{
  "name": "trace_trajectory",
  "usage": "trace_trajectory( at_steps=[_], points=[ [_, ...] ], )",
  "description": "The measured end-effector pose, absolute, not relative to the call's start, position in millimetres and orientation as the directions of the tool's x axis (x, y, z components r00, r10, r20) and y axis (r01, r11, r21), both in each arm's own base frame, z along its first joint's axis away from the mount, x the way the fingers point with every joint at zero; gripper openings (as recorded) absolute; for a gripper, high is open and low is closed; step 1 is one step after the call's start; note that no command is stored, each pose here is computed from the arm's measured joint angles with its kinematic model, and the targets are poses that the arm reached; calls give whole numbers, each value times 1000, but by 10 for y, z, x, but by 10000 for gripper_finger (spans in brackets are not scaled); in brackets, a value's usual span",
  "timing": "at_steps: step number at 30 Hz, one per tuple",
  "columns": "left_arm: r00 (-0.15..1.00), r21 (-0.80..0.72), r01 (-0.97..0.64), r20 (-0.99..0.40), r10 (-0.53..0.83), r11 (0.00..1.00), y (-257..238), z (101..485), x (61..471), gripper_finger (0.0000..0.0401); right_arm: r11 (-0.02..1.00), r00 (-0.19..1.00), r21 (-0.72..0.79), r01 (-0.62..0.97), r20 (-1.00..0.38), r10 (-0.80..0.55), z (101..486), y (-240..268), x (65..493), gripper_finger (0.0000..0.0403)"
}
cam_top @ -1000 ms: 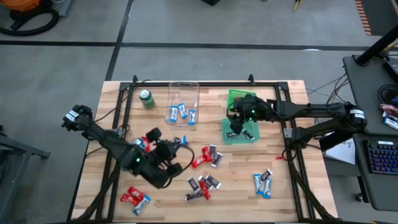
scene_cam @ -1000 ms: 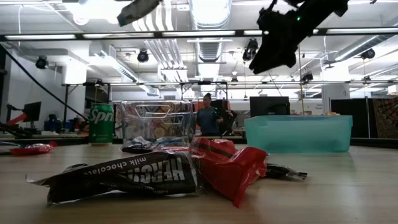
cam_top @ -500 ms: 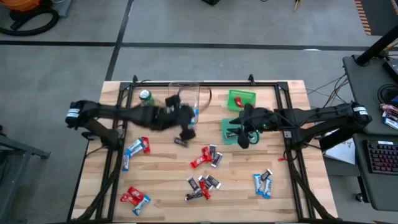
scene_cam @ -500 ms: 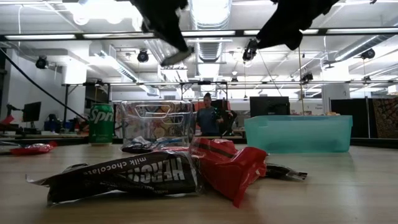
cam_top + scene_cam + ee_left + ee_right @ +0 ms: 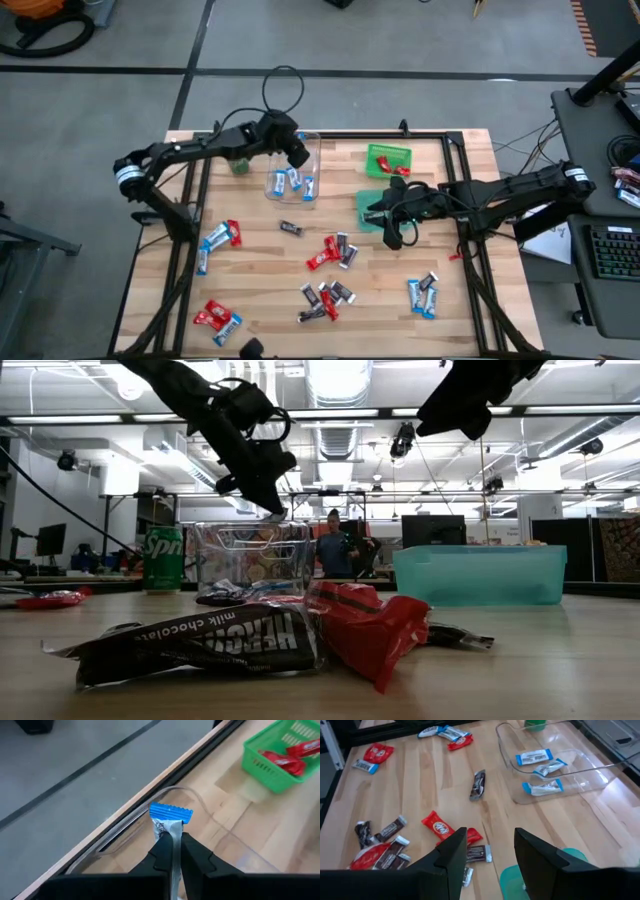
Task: Sort candy
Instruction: Put the white candy into the transparent bin, then put the red candy into the green bin
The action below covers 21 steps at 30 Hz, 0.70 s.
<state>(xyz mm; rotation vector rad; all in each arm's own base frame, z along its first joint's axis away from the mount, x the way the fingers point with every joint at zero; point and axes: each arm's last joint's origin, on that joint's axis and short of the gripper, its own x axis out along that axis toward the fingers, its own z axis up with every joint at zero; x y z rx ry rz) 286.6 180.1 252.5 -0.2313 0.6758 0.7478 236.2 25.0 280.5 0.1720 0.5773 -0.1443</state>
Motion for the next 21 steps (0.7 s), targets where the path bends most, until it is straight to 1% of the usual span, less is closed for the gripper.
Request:
trace_trajectory(
  at_steps=[5, 14, 17, 21],
  points=[
    [531, 57, -687, -641, 555, 724, 1807, 2522, 2864, 17, 971, 822, 122, 206, -559, -105, 2777, 245, 2358, 153],
    [518, 64, -681, -662, 542, 729, 1778, 2503, 2858, 70, 970, 822, 126, 209, -560, -104, 2774, 245, 2358, 153],
    [516, 66, -673, -672, 532, 737, 1743, 2494, 2868, 75, 970, 822, 127, 209, -560, -104, 2774, 245, 2358, 153],
    [543, 52, -651, -666, 512, 758, 1602, 2547, 2908, 76, 970, 821, 127, 210, -561, -104, 2774, 245, 2357, 153]
  ],
)
